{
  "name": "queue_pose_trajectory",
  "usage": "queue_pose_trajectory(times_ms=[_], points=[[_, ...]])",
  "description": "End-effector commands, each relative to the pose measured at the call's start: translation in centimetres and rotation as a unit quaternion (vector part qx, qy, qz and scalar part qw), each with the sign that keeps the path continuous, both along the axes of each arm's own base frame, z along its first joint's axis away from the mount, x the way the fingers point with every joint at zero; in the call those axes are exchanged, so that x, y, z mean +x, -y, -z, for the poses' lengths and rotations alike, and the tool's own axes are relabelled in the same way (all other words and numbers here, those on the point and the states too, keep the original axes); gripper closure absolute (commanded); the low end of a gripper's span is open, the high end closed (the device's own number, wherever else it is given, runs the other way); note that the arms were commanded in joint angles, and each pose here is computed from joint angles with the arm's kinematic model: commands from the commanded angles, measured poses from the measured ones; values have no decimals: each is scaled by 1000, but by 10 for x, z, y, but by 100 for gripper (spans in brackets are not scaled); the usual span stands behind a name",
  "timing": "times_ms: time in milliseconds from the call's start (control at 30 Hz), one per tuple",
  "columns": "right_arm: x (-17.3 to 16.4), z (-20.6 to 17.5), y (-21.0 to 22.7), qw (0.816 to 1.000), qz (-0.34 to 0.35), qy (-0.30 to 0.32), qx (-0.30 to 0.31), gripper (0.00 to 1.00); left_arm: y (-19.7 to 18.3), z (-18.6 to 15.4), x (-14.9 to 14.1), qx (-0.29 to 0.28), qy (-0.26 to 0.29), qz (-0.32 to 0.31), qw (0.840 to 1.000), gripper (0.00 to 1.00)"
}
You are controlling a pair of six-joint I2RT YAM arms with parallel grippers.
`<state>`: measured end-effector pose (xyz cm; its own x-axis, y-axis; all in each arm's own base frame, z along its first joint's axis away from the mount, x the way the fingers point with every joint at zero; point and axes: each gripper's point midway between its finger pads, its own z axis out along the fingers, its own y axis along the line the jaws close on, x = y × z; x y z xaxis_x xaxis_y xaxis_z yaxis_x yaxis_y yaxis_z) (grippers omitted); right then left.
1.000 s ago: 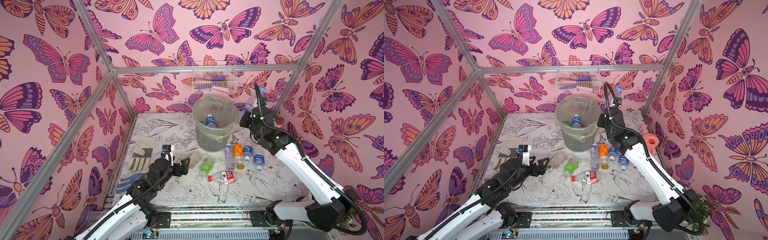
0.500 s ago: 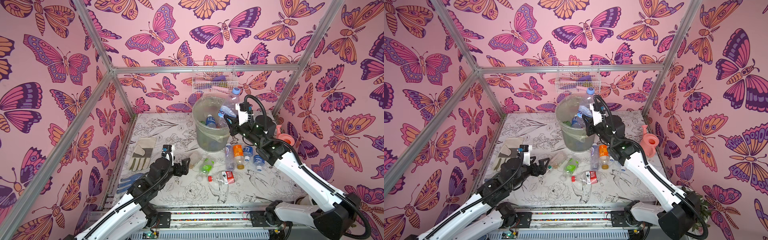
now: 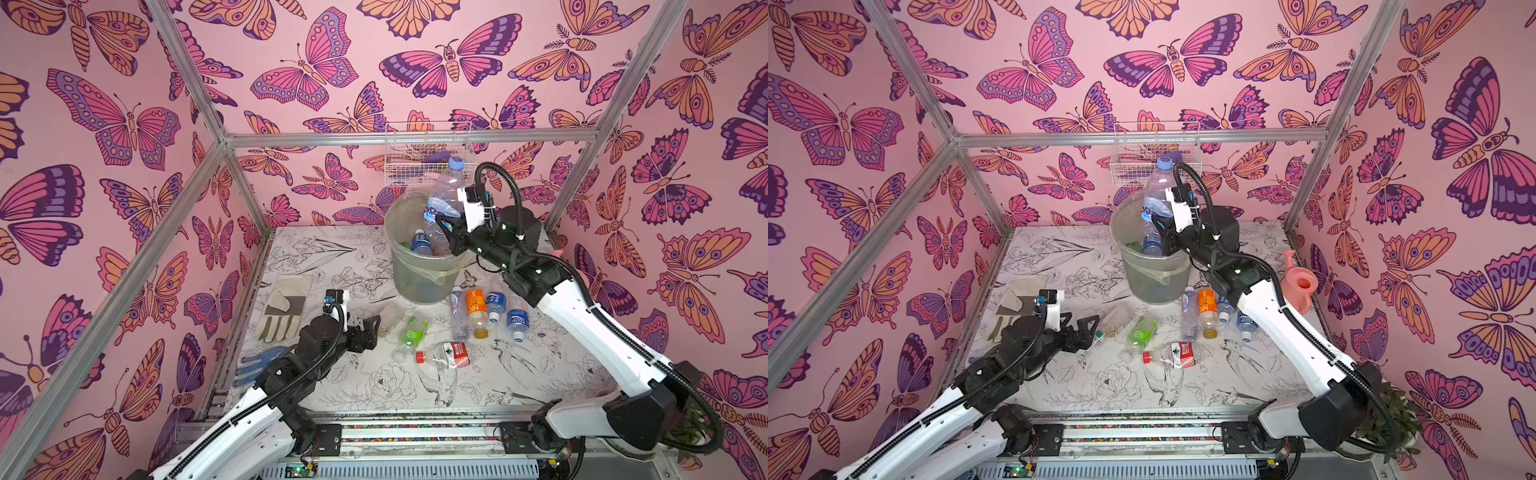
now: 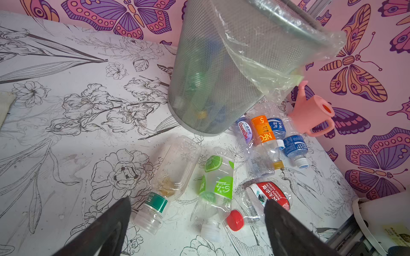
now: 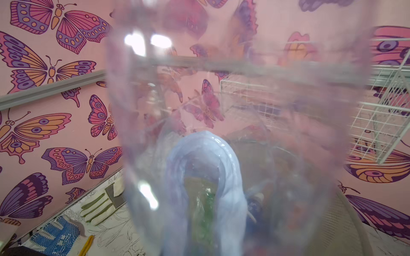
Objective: Throw the plastic bottles in the bin
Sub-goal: Throw the plastic bottle into the trash bin.
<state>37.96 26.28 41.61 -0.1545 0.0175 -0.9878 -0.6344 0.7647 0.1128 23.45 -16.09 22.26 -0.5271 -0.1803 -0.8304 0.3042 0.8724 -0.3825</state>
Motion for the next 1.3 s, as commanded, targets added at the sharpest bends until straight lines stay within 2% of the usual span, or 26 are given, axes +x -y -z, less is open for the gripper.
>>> queue_pose_trajectory(times_ms=[0,233,500,667,800,900,967,1267], points=[[6,8,-4,999,5,-26,-18,100,0,0,-1,-2,7,3,1000,4],[28,32,0,994,51,-75,-54,100,0,2,-2,-2,7,2,1000,4],[39,40,8,991,86,-85,-64,91,-1,3,-3,-2,6,3,1000,4],[40,40,10,989,94,-89,-65,71,-2,2,-4,-6,8,3,1000,4],[39,38,12,989,98,-90,-61,45,-2,2,-4,-7,9,3,1000,4],[40,36,15,989,105,-89,-59,29,-2,2,-4,-7,9,3,1000,4],[39,34,16,989,107,-87,-58,26,-2,2,-4,-8,8,3,1000,4],[33,25,19,990,107,-79,-49,26,-1,3,-4,-7,6,3,1000,4]])
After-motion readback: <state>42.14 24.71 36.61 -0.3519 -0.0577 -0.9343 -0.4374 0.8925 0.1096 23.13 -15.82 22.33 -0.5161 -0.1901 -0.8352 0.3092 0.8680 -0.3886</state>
